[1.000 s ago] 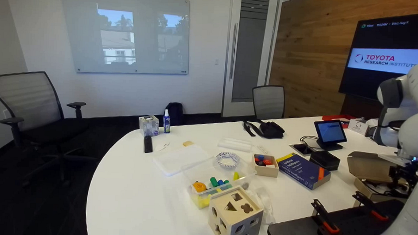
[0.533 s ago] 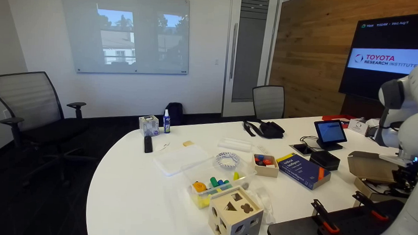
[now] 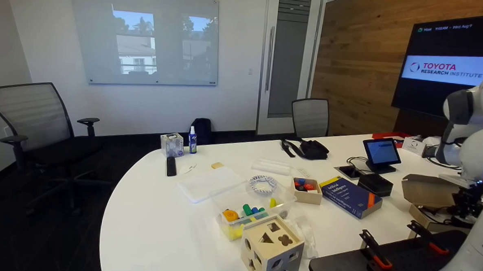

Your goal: Press the center button of the black object next to the book, open the cardboard box, remove the cable and put it on the table

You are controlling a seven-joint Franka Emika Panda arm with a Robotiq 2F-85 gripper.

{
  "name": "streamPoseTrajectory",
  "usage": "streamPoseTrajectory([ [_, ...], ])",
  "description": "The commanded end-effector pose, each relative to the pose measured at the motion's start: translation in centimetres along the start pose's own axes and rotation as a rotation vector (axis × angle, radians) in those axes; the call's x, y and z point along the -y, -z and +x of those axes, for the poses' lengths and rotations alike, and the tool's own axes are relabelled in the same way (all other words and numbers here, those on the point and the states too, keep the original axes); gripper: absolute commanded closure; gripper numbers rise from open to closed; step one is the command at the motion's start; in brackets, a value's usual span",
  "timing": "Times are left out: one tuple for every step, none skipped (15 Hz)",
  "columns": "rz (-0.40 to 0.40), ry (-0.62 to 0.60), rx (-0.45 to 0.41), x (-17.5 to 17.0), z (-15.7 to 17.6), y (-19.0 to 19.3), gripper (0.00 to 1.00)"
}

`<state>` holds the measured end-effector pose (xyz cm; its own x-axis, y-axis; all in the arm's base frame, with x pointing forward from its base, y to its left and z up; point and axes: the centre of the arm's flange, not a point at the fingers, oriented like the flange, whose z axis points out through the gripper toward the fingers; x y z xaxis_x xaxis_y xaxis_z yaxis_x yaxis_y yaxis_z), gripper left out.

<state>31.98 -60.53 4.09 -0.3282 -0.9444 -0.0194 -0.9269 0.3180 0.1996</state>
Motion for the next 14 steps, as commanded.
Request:
streamPoseTrajectory([
  [0.072, 0.011, 0.072, -1.6, 0.1, 4.6, 0.99],
  [0.1, 0.013, 0.084, -2.0, 0.2, 5.6, 0.99],
  [0.151, 0.017, 0.09, -2.4, 0.4, 6.9, 0.99],
  [0.178, 0.024, 0.109, -2.8, 0.4, 8.0, 0.99],
  [0.217, 0.029, 0.134, -3.4, 0.4, 9.4, 0.99],
  [0.249, 0.033, 0.155, -4.0, 0.3, 10.6, 0.99],
  [0.274, 0.042, 0.184, -4.6, 0.1, 11.8, 0.99],
  [0.293, 0.051, 0.21, -5.2, -0.1, 12.9, 0.99],
  [0.315, 0.063, 0.244, -6.0, -0.4, 14.3, 0.99],
  [0.326, 0.075, 0.277, -6.7, -0.6, 15.4, 0.99],
  [0.337, 0.087, 0.322, -7.6, -0.9, 16.8, 0.99],
  [0.35, 0.096, 0.373, -8.5, -1.2, 18.1, 0.99],
  [0.355, 0.097, 0.427, -9.4, -1.5, 19.4, 0.99],
  [0.363, 0.097, 0.48, -10.3, -1.7, 20.6, 0.99],
])
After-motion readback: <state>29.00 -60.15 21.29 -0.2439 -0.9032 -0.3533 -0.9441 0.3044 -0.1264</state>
